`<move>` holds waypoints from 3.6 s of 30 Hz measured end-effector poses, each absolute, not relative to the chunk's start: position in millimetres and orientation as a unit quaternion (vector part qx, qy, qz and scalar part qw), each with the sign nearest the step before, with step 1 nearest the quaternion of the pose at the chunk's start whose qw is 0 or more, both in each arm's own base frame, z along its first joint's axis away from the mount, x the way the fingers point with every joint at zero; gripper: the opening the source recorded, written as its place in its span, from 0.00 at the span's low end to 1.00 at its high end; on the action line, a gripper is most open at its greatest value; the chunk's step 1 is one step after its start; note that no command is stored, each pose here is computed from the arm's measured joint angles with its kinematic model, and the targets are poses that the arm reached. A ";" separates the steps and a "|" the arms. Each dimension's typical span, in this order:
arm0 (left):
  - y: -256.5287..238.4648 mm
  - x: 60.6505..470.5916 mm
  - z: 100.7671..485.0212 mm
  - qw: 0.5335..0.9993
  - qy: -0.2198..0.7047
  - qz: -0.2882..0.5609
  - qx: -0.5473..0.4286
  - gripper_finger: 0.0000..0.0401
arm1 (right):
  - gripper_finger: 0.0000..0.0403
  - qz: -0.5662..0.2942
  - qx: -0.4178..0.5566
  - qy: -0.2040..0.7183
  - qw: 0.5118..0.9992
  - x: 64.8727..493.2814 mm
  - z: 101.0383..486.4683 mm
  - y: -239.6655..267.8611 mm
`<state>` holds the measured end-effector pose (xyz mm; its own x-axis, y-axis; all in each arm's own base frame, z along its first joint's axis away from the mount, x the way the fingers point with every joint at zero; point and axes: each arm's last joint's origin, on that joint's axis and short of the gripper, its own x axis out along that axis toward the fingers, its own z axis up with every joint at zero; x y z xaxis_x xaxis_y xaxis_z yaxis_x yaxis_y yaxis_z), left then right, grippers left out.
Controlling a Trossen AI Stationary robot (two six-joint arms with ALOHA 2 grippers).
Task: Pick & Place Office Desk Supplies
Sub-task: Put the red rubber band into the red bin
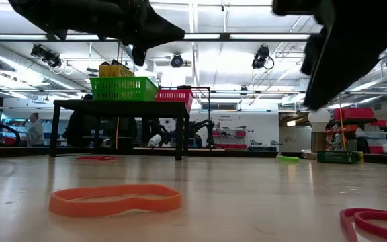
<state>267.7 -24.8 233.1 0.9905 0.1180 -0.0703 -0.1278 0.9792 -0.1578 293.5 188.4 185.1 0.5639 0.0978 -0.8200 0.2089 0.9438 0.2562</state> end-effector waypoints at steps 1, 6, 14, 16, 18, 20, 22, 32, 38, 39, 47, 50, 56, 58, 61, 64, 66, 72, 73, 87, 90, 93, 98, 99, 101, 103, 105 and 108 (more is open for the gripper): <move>-24.8 267.7 233.0 0.994 0.031 0.062 -0.083 0.02 | 0.25 -0.029 0.153 0.480 0.863 299.5 181.7 192.7; -24.8 267.6 232.4 0.993 0.033 0.063 -0.093 0.02 | 0.33 -0.005 0.094 0.524 0.847 326.0 168.1 212.0; -24.8 267.7 232.0 0.993 0.034 0.063 -0.094 0.02 | 0.35 0.027 0.067 0.552 0.830 340.8 164.6 231.3; -24.8 267.7 232.1 0.993 0.034 0.063 -0.093 0.02 | 0.35 0.033 0.067 0.556 0.828 339.0 164.7 233.5; -24.8 267.7 232.2 0.993 0.034 0.063 -0.094 0.02 | 0.35 0.042 0.060 0.568 0.819 334.0 162.5 236.1; -24.9 267.7 232.1 0.993 0.034 0.063 -0.093 0.02 | 0.35 0.047 0.051 0.581 0.811 328.8 160.1 239.2; -25.0 267.7 232.2 0.993 0.033 0.062 -0.093 0.02 | 0.35 0.052 0.043 0.585 0.808 327.7 155.8 241.9; -24.8 267.8 231.7 0.993 0.035 0.063 -0.092 0.02 | 0.34 0.047 0.058 0.587 0.806 333.0 144.4 243.3; -22.0 267.9 230.2 0.986 0.039 0.070 -0.148 0.02 | 0.26 0.051 0.065 0.593 0.801 336.1 136.4 242.9; -20.1 268.0 229.3 0.983 0.042 0.073 -0.165 0.02 | 0.24 0.050 0.065 0.592 0.802 336.4 135.4 243.2; -13.9 268.0 226.2 0.980 0.056 0.086 -0.171 0.03 | 0.08 0.056 0.054 0.593 0.801 337.6 134.6 241.2; -12.8 268.2 227.3 0.980 0.051 0.085 -0.173 0.03 | 0.03 0.057 0.054 0.595 0.800 337.4 134.4 241.2; -11.9 268.2 227.5 0.981 0.049 0.093 -0.166 0.03 | 0.01 0.040 0.027 0.603 0.796 333.2 139.4 235.8; -12.2 268.2 227.5 0.981 0.050 0.090 -0.164 0.02 | 0.01 0.031 0.017 0.612 0.790 330.8 141.5 231.3; -12.5 268.5 228.8 0.982 0.045 0.083 -0.165 0.02 | 0.01 0.007 0.002 0.612 0.791 327.9 152.4 222.6; -12.6 268.4 228.4 0.982 0.047 0.082 -0.165 0.03 | 0.00 -0.016 -0.013 0.594 0.804 326.0 169.5 214.0; -12.6 268.4 227.9 0.982 0.049 0.083 -0.164 0.05 | 0.00 -0.024 -0.017 0.577 0.816 325.9 181.7 208.9; -12.8 269.4 225.0 0.980 0.057 0.084 -0.168 0.12 | 0.02 -0.024 0.015 0.561 0.828 325.7 201.2 201.5; -12.8 269.8 224.1 0.980 0.059 0.085 -0.169 0.12 | 0.04 -0.023 0.023 0.565 0.824 325.4 200.3 201.8; -17.4 278.0 202.0 0.978 0.105 0.090 -0.155 0.13 | 0.29 0.019 0.050 0.593 0.803 335.7 145.4 231.0; -17.4 278.3 201.1 0.978 0.107 0.091 -0.155 0.13 | 0.26 0.026 0.046 0.592 0.805 335.9 138.9 235.3; -18.8 278.2 201.3 0.978 0.107 0.088 -0.153 0.13 | 0.24 0.029 0.046 0.587 0.808 337.5 138.9 235.4; -19.1 278.2 201.2 0.979 0.108 0.087 -0.148 0.13 | 0.17 0.034 0.044 0.586 0.808 339.1 136.8 235.2; -19.1 278.2 201.3 0.979 0.108 0.087 -0.148 0.13 | 0.16 0.034 0.044 0.587 0.808 339.3 135.7 235.5; -19.1 278.2 201.3 0.980 0.108 0.086 -0.146 0.13 | 0.12 0.036 0.046 0.586 0.808 340.3 134.3 236.4; -19.1 278.2 201.3 0.980 0.108 0.086 -0.145 0.13 | 0.09 0.037 0.047 0.585 0.809 341.3 134.3 235.6; -19.1 278.2 201.3 0.980 0.108 0.087 -0.146 0.13 | 0.08 0.037 0.047 0.585 0.809 342.7 134.2 233.7; -19.1 278.2 201.3 0.979 0.108 0.087 -0.147 0.13 | 0.12 0.039 0.052 0.588 0.806 344.1 134.0 231.7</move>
